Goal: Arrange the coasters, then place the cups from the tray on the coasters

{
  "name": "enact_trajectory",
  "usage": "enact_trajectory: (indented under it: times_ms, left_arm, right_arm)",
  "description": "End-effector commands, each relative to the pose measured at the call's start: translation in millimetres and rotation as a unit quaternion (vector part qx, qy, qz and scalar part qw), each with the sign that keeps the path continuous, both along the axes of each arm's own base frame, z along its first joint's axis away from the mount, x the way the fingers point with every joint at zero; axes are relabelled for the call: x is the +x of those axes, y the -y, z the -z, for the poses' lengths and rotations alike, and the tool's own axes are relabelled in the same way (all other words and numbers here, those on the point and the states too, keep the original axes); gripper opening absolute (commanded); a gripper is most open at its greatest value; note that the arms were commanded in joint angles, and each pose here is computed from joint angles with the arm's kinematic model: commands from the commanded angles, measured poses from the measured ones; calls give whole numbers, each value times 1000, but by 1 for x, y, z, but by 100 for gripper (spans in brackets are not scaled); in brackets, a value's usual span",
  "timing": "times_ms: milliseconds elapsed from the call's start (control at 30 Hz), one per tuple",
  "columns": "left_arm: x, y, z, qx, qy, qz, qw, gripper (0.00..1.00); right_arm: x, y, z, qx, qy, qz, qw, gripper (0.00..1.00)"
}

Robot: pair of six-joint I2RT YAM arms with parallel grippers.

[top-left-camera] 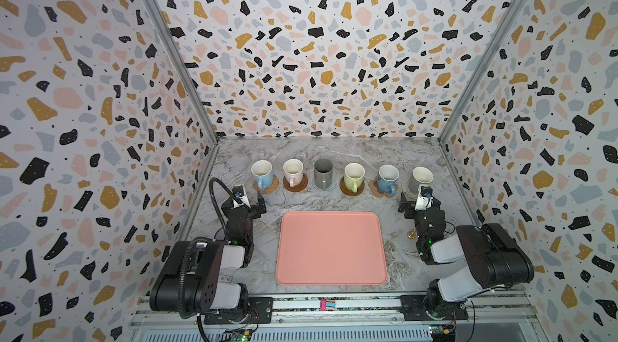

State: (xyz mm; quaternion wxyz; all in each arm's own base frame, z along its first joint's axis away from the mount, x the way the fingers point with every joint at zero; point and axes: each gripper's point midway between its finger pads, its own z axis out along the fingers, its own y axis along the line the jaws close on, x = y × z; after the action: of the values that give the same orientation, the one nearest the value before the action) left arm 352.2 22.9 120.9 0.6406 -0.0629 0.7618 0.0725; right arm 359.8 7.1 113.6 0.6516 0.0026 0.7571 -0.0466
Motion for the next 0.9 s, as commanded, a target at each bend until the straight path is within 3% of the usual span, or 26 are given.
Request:
enact_trajectory:
  times_ms: [0,867]
  left_arm:
    - [0,0,-13,4,27,-1,1000,100]
    - [0,1,-14,3,29,0,1000,99]
  right_arm:
    - [4,2,-18,-2,30,6,1000,99]
    - [3,2,-19,-3,34,7,999,99]
